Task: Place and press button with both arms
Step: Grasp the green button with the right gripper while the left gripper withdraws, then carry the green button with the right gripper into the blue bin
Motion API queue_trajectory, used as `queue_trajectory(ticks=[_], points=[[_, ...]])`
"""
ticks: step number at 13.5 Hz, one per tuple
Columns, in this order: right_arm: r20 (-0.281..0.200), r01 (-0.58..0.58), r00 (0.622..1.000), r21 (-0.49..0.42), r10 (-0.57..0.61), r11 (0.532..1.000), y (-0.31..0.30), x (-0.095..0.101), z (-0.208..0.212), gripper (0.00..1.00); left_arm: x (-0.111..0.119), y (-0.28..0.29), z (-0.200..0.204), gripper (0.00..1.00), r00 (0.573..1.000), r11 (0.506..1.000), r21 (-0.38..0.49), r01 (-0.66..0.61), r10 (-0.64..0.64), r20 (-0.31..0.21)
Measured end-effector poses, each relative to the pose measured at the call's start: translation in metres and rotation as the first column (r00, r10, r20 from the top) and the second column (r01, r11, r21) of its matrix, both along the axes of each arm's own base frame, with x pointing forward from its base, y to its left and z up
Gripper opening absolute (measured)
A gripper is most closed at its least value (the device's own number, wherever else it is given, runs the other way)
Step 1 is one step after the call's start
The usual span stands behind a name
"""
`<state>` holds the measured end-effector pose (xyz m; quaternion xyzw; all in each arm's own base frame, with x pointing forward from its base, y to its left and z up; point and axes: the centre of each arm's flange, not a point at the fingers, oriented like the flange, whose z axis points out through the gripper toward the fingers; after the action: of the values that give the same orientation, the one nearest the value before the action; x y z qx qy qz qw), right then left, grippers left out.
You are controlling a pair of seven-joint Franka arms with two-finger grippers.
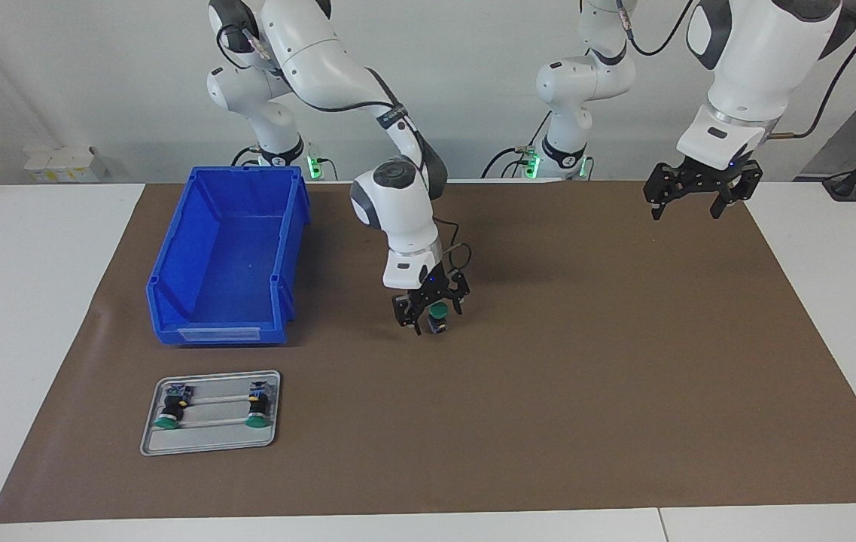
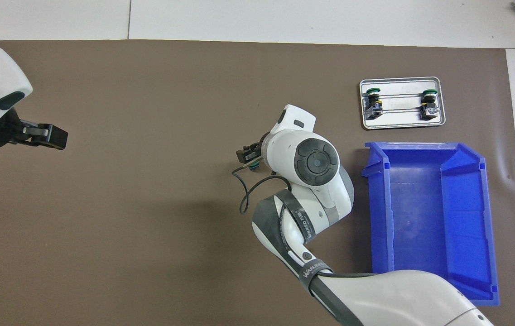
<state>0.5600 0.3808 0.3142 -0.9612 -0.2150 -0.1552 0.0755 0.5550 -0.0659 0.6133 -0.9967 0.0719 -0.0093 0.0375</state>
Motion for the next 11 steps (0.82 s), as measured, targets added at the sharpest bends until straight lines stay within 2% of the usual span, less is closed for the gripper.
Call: queue_trajectory(ticks=[3, 5, 6, 8, 9, 10, 11], points=[[-0.012, -0.003, 1.000, -0.008, 0.003, 1.000, 0.001, -0.002, -0.003, 1.00, 0.000, -0.013, -0.001, 1.00, 1.000, 0.997, -0.082, 0.006, -0.006, -0.001], [-0.036, -0.004, 0.999, -0.023, 0.003, 1.000, -0.001, -0.003, -0.001, 0.94, 0.002, -0.026, -0.007, 1.00, 1.000, 0.992, -0.126, 0.018, -0.018, -0.003], [-0.047, -0.004, 0.999, -0.030, 0.002, 1.000, -0.002, -0.003, 0.003, 0.84, 0.004, -0.031, -0.012, 1.00, 1.000, 0.988, -0.152, 0.020, -0.021, -0.009], [-0.058, -0.003, 0.998, -0.038, 0.001, 0.999, -0.004, -0.004, 0.015, 0.56, 0.010, -0.034, -0.023, 1.00, 1.000, 0.985, -0.170, 0.018, -0.021, -0.017], [-0.057, -0.003, 0.998, -0.036, 0.001, 0.999, -0.004, -0.004, 0.019, 0.46, 0.010, -0.034, -0.028, 1.00, 1.000, 0.985, -0.171, 0.017, -0.021, -0.022], [-0.053, -0.002, 0.999, -0.034, 0.000, 0.999, -0.004, -0.004, 0.022, 0.41, 0.011, -0.034, -0.031, 1.00, 1.000, 0.985, -0.171, 0.016, -0.020, -0.023], [-0.050, -0.001, 0.999, -0.032, -0.001, 0.999, -0.003, -0.003, 0.024, 0.41, 0.011, -0.034, -0.031, 1.00, 1.000, 0.985, -0.171, 0.016, -0.020, -0.023]])
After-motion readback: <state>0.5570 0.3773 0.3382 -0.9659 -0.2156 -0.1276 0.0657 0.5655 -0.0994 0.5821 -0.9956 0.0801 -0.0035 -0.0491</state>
